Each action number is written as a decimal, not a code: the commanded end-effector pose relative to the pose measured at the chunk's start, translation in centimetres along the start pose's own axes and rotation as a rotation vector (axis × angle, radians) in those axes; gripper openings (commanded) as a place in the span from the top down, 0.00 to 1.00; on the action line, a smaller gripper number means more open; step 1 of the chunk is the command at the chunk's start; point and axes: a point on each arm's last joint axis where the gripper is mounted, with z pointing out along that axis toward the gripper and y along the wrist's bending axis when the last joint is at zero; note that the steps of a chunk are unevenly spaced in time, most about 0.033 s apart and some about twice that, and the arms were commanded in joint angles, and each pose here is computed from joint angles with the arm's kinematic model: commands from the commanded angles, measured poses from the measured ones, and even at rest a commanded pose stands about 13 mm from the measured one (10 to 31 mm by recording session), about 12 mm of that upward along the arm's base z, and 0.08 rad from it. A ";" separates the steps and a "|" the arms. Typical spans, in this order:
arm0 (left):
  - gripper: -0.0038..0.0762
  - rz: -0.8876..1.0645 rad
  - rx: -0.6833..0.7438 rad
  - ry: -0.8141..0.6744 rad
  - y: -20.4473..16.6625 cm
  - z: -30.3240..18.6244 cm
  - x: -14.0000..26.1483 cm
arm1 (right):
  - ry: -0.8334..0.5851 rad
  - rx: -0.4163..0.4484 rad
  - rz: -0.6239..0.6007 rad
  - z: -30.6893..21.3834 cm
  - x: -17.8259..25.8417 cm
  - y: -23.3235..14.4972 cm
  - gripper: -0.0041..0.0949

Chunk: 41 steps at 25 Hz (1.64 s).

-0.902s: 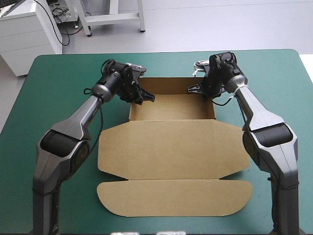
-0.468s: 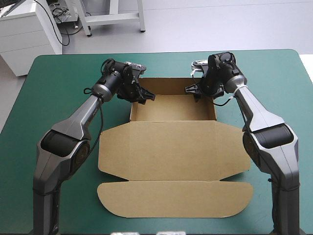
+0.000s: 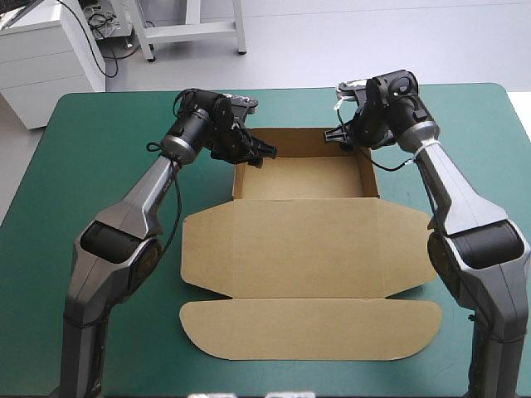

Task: Fold the box

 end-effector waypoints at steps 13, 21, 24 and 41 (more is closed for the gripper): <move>0.37 0.036 -0.026 -0.180 -0.8 -10.7 0.2 | -0.172 0.002 -0.002 -8.5 0.1 -0.7 0.36; 0.43 0.119 -0.008 -0.429 -1.4 -23.2 3.4 | -0.304 -0.015 0.007 -15.0 1.5 -1.1 0.38; 0.67 0.171 -0.009 -0.532 -1.6 -28.0 5.5 | -0.345 -0.010 0.008 -16.9 2.0 -1.3 0.40; 0.96 0.247 -0.035 -0.830 3.0 -28.9 34.8 | -0.163 0.060 0.001 -8.8 0.8 -1.3 0.40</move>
